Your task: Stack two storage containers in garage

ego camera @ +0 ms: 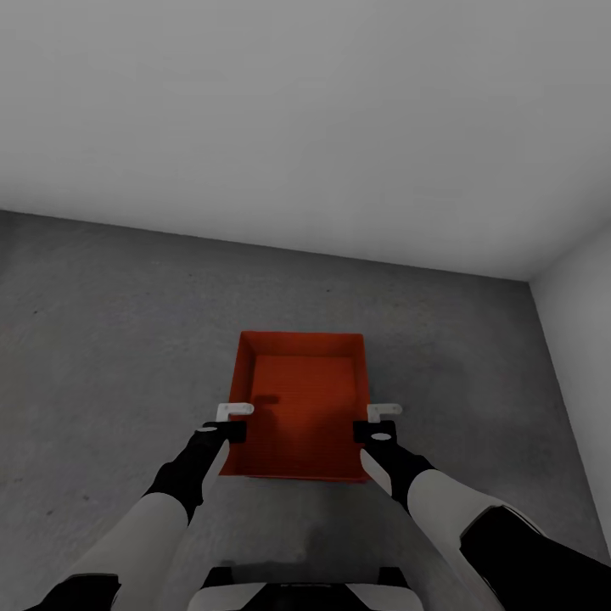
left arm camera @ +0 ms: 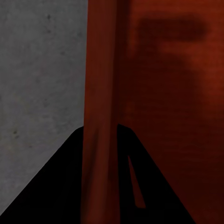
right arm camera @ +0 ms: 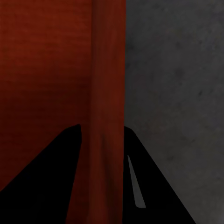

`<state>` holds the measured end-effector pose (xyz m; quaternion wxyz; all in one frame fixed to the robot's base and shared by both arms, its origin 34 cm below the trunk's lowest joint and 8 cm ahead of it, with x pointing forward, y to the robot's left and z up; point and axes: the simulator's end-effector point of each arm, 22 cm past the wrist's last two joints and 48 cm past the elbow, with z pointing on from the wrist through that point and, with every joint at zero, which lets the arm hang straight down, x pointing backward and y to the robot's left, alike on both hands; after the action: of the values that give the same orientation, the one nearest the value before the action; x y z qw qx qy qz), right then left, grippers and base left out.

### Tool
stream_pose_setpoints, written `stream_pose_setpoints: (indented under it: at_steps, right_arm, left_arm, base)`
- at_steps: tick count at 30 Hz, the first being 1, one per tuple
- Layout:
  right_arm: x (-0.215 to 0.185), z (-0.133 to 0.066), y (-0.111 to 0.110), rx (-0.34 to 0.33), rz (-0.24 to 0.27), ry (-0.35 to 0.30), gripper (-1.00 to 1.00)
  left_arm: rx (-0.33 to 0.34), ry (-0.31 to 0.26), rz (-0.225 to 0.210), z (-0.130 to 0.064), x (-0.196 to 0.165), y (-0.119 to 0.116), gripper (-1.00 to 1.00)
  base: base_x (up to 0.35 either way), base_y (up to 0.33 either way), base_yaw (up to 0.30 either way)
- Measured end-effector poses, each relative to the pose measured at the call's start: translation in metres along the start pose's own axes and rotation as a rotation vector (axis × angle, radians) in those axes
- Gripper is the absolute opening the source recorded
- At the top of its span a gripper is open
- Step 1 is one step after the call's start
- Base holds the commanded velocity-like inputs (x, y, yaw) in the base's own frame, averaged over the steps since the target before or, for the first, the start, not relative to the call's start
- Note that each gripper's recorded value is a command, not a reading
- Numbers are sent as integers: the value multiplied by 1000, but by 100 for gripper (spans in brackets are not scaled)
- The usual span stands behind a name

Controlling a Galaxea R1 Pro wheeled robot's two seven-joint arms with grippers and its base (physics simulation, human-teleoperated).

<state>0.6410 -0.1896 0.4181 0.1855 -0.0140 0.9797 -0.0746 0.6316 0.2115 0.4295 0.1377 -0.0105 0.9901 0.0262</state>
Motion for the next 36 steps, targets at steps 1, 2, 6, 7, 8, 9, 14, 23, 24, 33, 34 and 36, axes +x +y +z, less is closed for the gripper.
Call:
stream_pose_setpoints:
  at_steps: [1, 2, 6, 7, 8, 9, 14, 23, 24, 33, 34, 36]
  right_arm:
    - [1, 1, 0, 0, 0, 0, -100]
    - [1, 3, 0, 0, 0, 0, -100]
    - [2, 6, 1, 0, 0, 0, -100]
    - [2, 6, 1, 0, 0, 0, -100]
    - [2, 6, 1, 0, 0, -1, -100]
    - [2, 6, 1, 0, 0, 0, -100]
    - [3, 9, 1, 0, 0, 0, -100]
    - [5, 13, 2, 0, 0, -1, -100]
    - [5, 13, 2, 0, 0, -1, -100]
    - [5, 21, 3, 1, 4, -18, -100]
    - [5, 21, 3, 1, 4, -18, -100]
    - [5, 21, 3, 1, 3, -18, -100]
  left_arm:
    - [0, 0, 0, 2, 1, 0, -100]
    - [0, 0, 0, 3, 1, 0, -100]
    - [0, 0, 0, 6, 2, 0, -100]
    - [0, 0, 0, 6, 2, 0, -100]
    - [0, -1, 0, 6, 2, 0, -100]
    - [0, 0, 0, 6, 2, 0, -100]
    - [0, 0, 0, 9, 3, 0, -100]
    - [0, -1, 0, 14, 4, -1, -100]
    - [0, -1, 0, 14, 4, -1, -100]
    - [0, -20, 1, 22, 2, -1, -100]
    - [0, -20, 1, 22, 2, -1, -100]
    - [0, -20, 1, 22, 2, -1, -100]
  base:
    - [0, 0, 0]
    - [0, 0, 0]
    - [0, 0, 0]
    - [0, 0, 0]
    - [0, 0, 0]
    - [0, 0, 0]
    - [0, 0, 0]
    - [0, 0, 0]
    - [0, 0, 0]
    - [0, 0, 0]
    - [0, 0, 0]
    - [0, 0, 0]
